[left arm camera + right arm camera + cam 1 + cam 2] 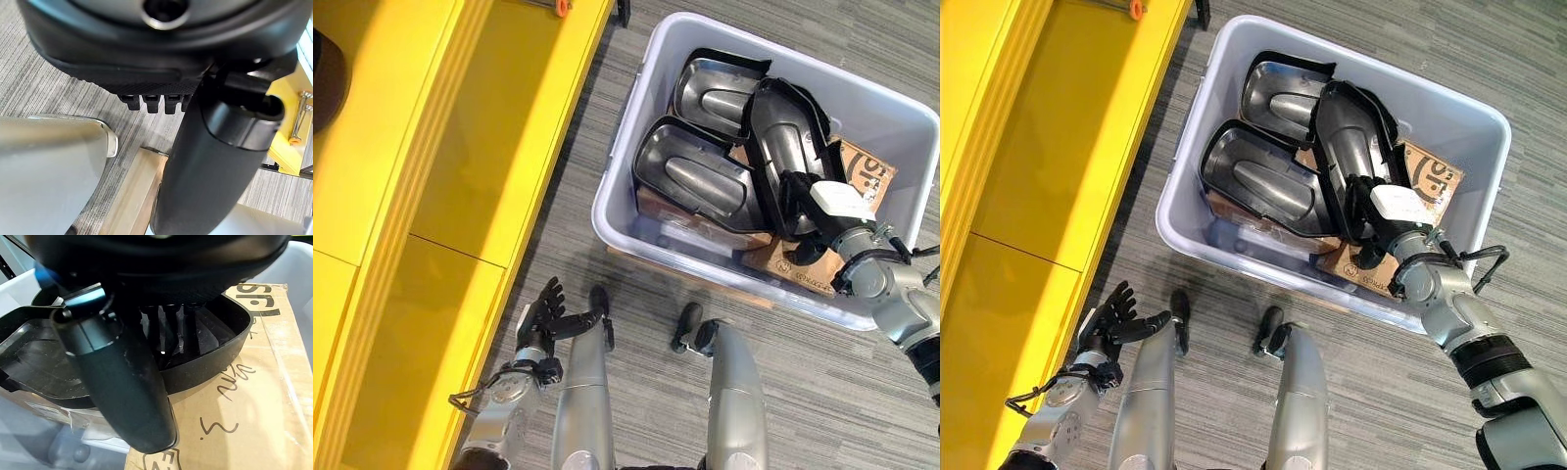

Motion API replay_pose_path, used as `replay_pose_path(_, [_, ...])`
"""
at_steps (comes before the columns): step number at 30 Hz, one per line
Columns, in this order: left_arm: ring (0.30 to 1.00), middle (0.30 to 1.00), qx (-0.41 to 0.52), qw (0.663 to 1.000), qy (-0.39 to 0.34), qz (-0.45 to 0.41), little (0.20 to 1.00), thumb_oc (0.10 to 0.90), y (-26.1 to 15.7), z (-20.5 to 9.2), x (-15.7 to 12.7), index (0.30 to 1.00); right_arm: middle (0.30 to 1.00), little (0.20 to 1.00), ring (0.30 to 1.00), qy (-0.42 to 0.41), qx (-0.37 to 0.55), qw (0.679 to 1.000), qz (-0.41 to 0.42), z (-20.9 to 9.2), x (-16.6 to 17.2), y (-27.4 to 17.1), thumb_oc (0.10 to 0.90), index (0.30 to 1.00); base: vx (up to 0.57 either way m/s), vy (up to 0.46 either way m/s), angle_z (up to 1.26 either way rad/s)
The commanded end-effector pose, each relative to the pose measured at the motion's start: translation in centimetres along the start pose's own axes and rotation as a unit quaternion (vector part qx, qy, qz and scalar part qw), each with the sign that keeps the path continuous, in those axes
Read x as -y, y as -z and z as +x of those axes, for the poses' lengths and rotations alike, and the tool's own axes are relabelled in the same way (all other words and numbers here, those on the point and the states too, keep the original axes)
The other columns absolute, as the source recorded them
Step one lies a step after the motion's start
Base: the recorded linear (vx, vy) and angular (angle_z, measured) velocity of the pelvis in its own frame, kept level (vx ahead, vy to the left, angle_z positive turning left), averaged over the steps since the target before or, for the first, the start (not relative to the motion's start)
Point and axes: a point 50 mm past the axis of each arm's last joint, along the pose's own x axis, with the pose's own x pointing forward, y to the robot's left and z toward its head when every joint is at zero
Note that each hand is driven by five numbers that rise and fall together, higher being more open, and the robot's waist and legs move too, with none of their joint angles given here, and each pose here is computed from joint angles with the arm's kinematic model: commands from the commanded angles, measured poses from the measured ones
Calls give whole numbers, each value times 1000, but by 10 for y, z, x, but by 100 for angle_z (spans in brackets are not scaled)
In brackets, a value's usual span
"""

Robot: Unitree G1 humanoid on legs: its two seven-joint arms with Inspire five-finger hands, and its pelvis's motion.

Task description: Move parts from the plastic box to the shelf.

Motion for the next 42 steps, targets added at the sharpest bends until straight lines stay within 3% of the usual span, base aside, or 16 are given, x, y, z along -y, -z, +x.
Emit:
replay_pose_path(1, [1000,1000,70,997,26,-29,1000,900,-23,-3,15,1000,470,470,470,6,-31,999,-38,14,-5,3,522,470,0,0,0])
replay_pose_path(2, [1000,1000,71,997,27,-28,1000,900,-24,-3,15,1000,300,300,300,-1,-37,998,-52,14,-8,5,400,300,0,0,0])
replay_pose_path(16, [1000,1000,85,996,31,-25,1000,900,-29,0,19,1000,300,300,300,-14,-30,991,-126,12,-9,8,400,300,0,0,0])
replay_pose_path(42, [1000,1000,59,997,45,11,1000,900,-21,1,5,1000,300,300,300,42,64,996,-44,-19,28,-9,400,300,21,-6,0])
